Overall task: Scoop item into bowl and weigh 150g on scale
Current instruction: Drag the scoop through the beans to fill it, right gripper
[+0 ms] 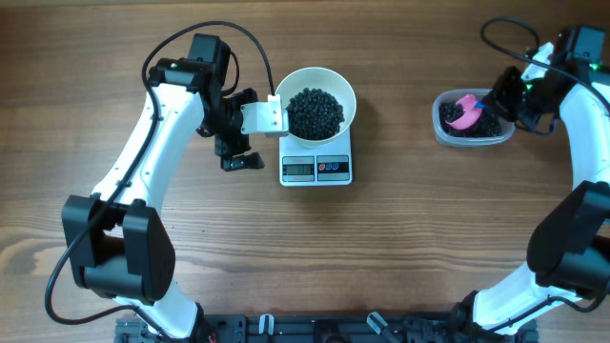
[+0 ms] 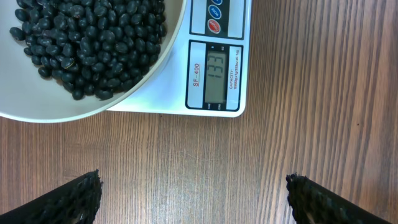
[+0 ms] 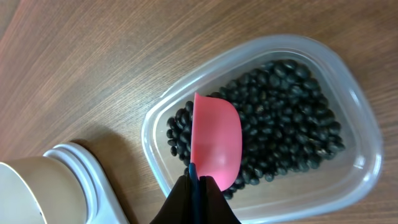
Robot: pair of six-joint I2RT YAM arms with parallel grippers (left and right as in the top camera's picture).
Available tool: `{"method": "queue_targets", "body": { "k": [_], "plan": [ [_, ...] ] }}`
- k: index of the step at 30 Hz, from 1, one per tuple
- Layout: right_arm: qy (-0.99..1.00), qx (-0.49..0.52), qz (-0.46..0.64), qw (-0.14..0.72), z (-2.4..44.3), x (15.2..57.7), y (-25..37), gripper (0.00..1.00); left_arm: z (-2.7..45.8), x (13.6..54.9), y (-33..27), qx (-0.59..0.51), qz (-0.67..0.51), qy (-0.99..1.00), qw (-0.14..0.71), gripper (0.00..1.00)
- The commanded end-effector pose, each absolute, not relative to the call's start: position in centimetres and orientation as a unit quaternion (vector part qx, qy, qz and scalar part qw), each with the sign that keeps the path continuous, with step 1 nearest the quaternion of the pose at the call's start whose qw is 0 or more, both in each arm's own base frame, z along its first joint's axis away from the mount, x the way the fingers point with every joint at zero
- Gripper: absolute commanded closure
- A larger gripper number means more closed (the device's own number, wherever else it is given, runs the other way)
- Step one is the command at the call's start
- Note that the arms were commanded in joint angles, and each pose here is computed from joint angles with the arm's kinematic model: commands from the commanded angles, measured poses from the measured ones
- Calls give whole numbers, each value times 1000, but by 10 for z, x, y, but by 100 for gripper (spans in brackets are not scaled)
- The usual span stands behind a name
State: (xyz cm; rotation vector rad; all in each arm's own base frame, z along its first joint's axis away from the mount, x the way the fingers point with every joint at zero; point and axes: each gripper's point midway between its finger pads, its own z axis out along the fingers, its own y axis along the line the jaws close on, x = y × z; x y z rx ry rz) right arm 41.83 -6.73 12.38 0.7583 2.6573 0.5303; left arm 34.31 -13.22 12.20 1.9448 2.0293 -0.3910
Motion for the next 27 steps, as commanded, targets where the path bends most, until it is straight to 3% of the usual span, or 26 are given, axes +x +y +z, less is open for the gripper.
{"method": "queue_targets", "body": {
  "k": [1, 13, 27],
  "plan": [
    [928, 272, 201, 159, 130, 410, -73, 96, 121, 341, -134, 680, -148, 701, 155, 0],
    [912, 298, 208, 191, 153, 404, -102, 96, 121, 341, -134, 680, -148, 701, 156, 0],
    [905, 259, 263, 212, 168, 410, -88, 96, 121, 341, -134, 680, -148, 701, 155, 0]
  ]
}}
